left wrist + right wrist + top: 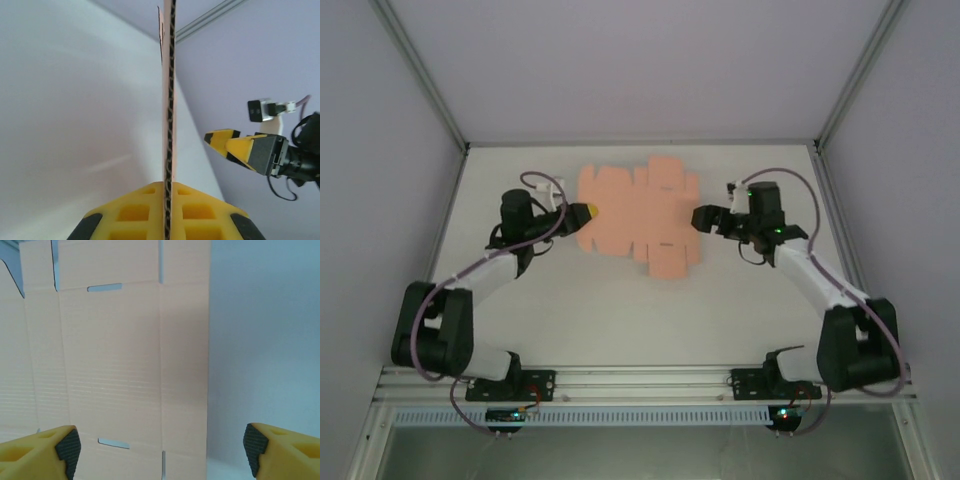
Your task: Assemble paper box
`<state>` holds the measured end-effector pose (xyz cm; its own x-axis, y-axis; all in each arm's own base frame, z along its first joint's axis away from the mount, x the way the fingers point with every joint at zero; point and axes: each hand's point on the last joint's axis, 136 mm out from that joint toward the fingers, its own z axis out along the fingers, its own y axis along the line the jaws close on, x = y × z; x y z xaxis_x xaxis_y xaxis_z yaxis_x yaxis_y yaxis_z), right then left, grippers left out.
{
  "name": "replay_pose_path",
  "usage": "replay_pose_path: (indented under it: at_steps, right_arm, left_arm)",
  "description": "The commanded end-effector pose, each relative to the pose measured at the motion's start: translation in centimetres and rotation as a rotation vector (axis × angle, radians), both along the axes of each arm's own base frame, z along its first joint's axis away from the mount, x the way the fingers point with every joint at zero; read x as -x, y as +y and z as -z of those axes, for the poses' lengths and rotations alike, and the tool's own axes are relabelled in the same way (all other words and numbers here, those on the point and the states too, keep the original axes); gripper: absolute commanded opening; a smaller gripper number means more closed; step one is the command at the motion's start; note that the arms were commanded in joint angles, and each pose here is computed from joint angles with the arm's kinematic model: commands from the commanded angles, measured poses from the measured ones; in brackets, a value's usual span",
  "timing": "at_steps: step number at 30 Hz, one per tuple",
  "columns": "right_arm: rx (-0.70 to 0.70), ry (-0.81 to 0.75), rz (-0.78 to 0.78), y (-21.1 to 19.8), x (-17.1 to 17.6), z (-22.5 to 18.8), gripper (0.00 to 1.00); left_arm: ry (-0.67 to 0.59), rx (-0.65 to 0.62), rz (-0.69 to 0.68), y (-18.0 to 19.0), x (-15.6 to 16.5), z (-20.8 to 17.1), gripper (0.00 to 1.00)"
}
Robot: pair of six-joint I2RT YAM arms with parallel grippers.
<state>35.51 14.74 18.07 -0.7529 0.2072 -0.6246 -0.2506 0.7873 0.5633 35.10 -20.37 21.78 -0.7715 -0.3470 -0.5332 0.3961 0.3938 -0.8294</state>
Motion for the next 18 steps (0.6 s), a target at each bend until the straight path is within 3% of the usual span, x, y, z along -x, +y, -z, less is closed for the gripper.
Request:
replay_pose_path:
  at_steps: [1, 5, 14, 18]
  right_arm:
    - [-0.110, 0.015, -0.096, 1.0, 2.1, -1.0, 0.90]
    - [-0.153, 0.002, -0.124, 1.2, 2.5, -2.3, 0.85]
    - [-0.232, -0.049, -0.199, 2.3, 3.3, -4.5, 0.30]
    - [-0.283, -0.096, -0.277, 3.2, 4.2, -5.7, 0.27]
  left_arm:
    - [-0.105, 0.103, 0.051, -0.3, 1.4, -5.9, 0.00]
    - [-0.159, 0.138, 0.060, -0.1, 3.1, -8.8, 0.00]
    - [-0.190, 0.123, -0.003, 0.9, 4.6, -9.6, 0.00]
    - [-0.195, 0.118, -0.003, 0.9, 4.6, -9.5, 0.00]
